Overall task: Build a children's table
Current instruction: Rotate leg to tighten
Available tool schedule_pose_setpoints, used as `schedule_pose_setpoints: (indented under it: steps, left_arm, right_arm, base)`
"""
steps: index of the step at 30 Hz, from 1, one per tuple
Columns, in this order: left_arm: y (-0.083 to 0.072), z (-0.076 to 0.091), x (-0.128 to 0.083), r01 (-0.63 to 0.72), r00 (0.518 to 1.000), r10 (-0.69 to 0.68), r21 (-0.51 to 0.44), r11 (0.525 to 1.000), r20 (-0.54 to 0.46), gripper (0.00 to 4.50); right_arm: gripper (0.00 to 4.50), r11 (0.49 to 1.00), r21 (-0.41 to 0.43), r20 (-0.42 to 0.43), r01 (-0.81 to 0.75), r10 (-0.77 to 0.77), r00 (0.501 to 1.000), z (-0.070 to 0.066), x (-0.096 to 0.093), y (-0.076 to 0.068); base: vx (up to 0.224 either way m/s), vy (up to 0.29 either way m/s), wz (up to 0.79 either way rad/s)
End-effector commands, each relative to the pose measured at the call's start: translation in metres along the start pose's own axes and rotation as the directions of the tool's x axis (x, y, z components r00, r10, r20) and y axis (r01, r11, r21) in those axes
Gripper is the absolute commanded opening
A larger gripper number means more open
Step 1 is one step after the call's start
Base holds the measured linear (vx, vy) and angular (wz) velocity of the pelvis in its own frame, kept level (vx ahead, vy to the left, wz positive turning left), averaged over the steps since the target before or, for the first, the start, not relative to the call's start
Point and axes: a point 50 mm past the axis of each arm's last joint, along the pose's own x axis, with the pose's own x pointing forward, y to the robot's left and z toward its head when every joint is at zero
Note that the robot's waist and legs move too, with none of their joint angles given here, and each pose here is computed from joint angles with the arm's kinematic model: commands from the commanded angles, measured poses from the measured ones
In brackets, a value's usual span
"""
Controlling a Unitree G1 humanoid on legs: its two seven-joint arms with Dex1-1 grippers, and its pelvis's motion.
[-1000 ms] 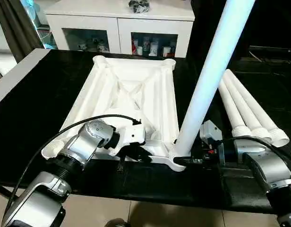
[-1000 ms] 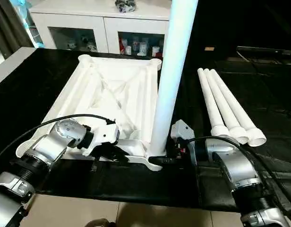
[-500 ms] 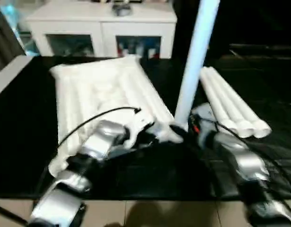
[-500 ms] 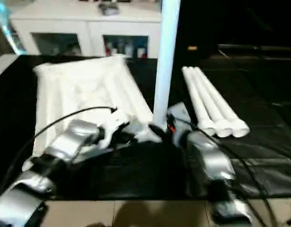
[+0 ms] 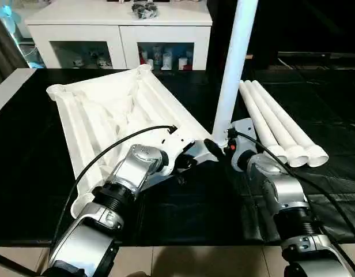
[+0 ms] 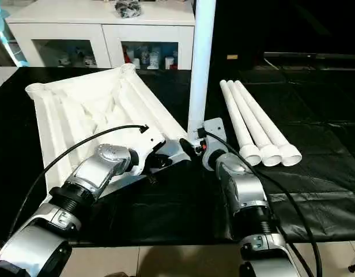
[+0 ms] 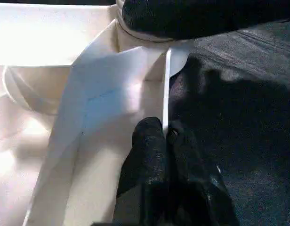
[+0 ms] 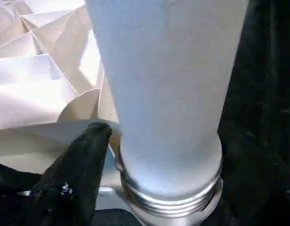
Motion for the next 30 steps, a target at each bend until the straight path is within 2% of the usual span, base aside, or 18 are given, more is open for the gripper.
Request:
schedule_pose_setpoints:
  steps: [1, 4, 5, 6, 7, 8, 9, 11, 12, 13, 19, 22, 25, 30]
  left_arm:
    - [0.005, 0.027, -0.006, -0.031, 0.995, 0.022, 0.092, 0.995, 0.092, 0.00]
    - [0.012, 0.018, -0.014, -0.018, 0.998, 0.011, 0.111, 0.994, 0.068, 0.00]
    - [0.012, 0.017, -0.014, -0.017, 0.998, 0.010, 0.110, 0.994, 0.066, 0.00]
    - [0.015, 0.015, -0.018, -0.008, 0.998, 0.001, 0.127, 0.992, 0.058, 0.00]
    - [0.015, 0.015, -0.018, -0.008, 0.998, 0.001, 0.127, 0.992, 0.058, 0.00]
    - [0.018, 0.011, -0.022, 0.005, 0.999, -0.011, 0.134, 0.991, 0.045, 0.00]
    - [0.018, 0.011, -0.022, 0.005, 0.999, -0.011, 0.134, 0.991, 0.045, 0.00]
    - [0.022, 0.004, -0.029, 0.043, 0.999, -0.047, 0.166, 0.985, 0.020, 0.00]
    - [0.024, -0.002, -0.034, 0.091, 0.996, -0.091, 0.192, 0.977, -0.008, 0.00]
    - [0.024, -0.004, -0.036, 0.112, 0.994, -0.111, 0.200, 0.973, -0.021, 0.00]
    - [0.022, -0.008, -0.043, 0.225, 0.974, -0.223, 0.273, 0.936, -0.036, 0.00]
    - [0.016, -0.013, -0.048, 0.330, 0.943, -0.322, 0.329, 0.885, -0.081, 0.00]
    - [0.013, -0.015, -0.049, 0.379, 0.925, -0.361, 0.355, 0.855, -0.119, 0.00]
    - [0.013, -0.015, -0.049, 0.379, 0.925, -0.361, 0.355, 0.855, -0.119, 0.00]
  right_arm:
    - [3.92, 0.989, 0.043, -0.050, -0.144, 0.146, 0.988, -0.020, 0.002, 0.025]
    - [4.30, 0.989, 0.019, -0.023, -0.146, 0.147, 0.989, -0.018, -0.013, 0.008]
    - [4.38, 0.989, 0.017, -0.021, -0.147, 0.148, 0.989, -0.018, -0.014, 0.006]
    - [4.43, 0.987, 0.002, -0.012, -0.162, 0.163, 0.987, -0.017, -0.022, -0.001]
    - [4.47, 0.987, 0.002, -0.012, -0.162, 0.163, 0.987, -0.017, -0.022, -0.001]
    - [4.47, 0.981, -0.025, 0.000, -0.192, 0.192, 0.981, -0.015, -0.031, -0.009]
    - [4.47, 0.981, -0.025, 0.000, -0.192, 0.192, 0.981, -0.015, -0.031, -0.009]
    - [4.47, 0.966, -0.079, 0.003, -0.246, 0.247, 0.969, -0.010, -0.048, -0.022]
    - [4.47, 0.947, -0.132, -0.007, -0.293, 0.294, 0.956, -0.005, -0.060, -0.031]
    - [4.47, 0.939, -0.152, -0.015, -0.308, 0.310, 0.951, -0.004, -0.064, -0.034]
    - [4.47, 0.883, -0.221, -0.062, -0.413, 0.410, 0.910, 0.004, -0.076, -0.040]
    - [4.47, 0.825, -0.250, -0.119, -0.507, 0.493, 0.862, 0.006, -0.079, -0.037]
    - [4.47, 0.774, -0.267, -0.162, -0.574, 0.551, 0.819, 0.004, -0.079, -0.031]
    - [4.47, 0.774, -0.267, -0.162, -0.574, 0.551, 0.819, 0.004, -0.079, -0.031]
  base:
    - [0.000, 0.000, 0.00]
    - [0.000, 0.000, 0.00]
    - [0.000, 0.000, 0.00]
    - [0.000, 0.000, 0.00]
    - [0.000, 0.000, 0.00]
    - [0.000, 0.000, 0.00]
    - [0.000, 0.000, 0.00]
    - [0.000, 0.000, 0.00]
    - [0.000, 0.000, 0.00]
    - [0.000, 0.000, 0.00]
    - [0.000, 0.000, 0.00]
    - [0.000, 0.000, 0.00]
    - [0.000, 0.000, 0.00]
    - [0.000, 0.000, 0.00]
